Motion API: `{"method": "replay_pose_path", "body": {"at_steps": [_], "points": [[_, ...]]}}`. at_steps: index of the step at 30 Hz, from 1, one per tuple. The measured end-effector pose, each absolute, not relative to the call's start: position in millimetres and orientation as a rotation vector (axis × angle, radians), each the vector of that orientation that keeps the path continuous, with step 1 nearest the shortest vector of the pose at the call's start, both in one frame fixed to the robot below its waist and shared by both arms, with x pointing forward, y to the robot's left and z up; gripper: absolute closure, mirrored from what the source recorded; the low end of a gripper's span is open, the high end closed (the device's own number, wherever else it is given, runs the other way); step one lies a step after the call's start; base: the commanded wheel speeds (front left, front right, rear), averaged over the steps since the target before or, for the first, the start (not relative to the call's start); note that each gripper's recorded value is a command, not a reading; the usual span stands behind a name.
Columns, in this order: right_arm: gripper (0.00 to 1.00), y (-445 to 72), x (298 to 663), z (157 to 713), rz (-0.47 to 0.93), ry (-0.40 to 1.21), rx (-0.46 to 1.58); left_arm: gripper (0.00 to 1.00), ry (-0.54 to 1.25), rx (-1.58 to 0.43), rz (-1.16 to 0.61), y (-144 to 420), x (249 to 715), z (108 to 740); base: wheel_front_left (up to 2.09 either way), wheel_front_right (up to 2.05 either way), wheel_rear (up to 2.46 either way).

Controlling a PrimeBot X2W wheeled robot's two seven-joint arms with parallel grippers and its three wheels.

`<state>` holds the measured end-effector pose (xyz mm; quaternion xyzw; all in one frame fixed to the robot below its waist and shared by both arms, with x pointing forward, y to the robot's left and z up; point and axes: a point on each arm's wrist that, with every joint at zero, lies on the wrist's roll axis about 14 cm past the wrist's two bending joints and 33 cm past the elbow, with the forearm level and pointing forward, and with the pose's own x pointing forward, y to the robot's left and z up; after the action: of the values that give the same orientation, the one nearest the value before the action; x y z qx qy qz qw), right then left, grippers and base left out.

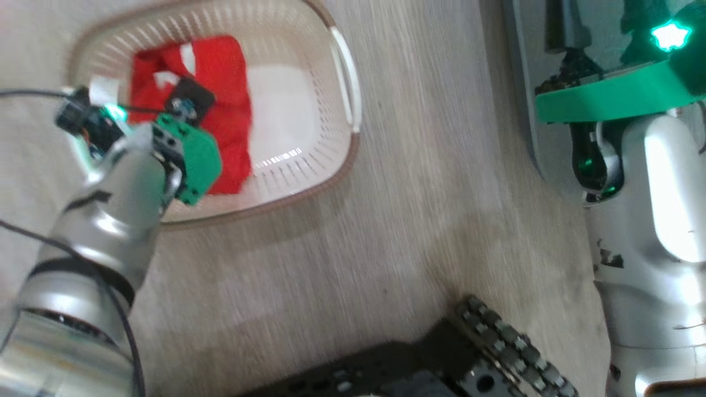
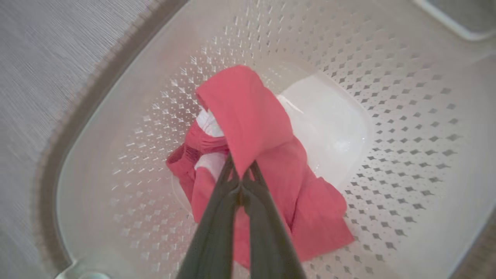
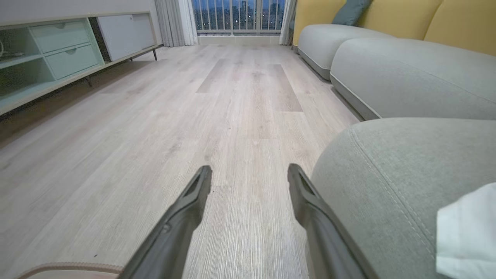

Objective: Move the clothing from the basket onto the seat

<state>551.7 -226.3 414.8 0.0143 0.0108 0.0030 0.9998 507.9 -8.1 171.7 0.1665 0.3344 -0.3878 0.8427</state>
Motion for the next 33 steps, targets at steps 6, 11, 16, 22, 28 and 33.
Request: {"method": "replay_pose_path", "body": {"at_steps": [6, 11, 16, 22, 28, 33], "points": [[0.0, -215.4, 541.8, 438.5, 0.024, 0.001, 0.038, 1.0, 0.649, 0.289, -0.747, 2.6, 510.8, 222.7, 0.0, 0.0, 0.0], [0.0, -205.4, 521.9, 454.2, 0.036, 0.002, 0.054, 1.0, 0.526, 0.177, -0.683, -5.5, 509.8, 287.7, 0.0, 0.0, 0.0], [0.0, -193.0, 504.1, 474.4, 0.059, -0.016, 0.062, 1.0, 0.407, 0.102, -0.585, 4.5, 506.9, 347.0, 0.0, 0.0, 0.0], [0.0, -178.9, 484.2, 497.4, 0.089, -0.048, 0.076, 1.0, 0.202, 0.037, -0.499, 15.3, 508.9, 430.2, 0.0, 0.0, 0.0], [0.0, -167.8, 461.9, 513.3, 0.116, -0.069, 0.085, 1.0, 0.039, -0.019, -0.451, 25.6, 490.0, 493.3, 0.0, 0.0, 0.0], [0.0, -162.9, 445.1, 528.2, 0.128, -0.097, 0.096, 1.0, -0.167, -0.048, -0.456, 23.0, 476.8, 569.9, 0.0, 0.0, 0.0]]}}
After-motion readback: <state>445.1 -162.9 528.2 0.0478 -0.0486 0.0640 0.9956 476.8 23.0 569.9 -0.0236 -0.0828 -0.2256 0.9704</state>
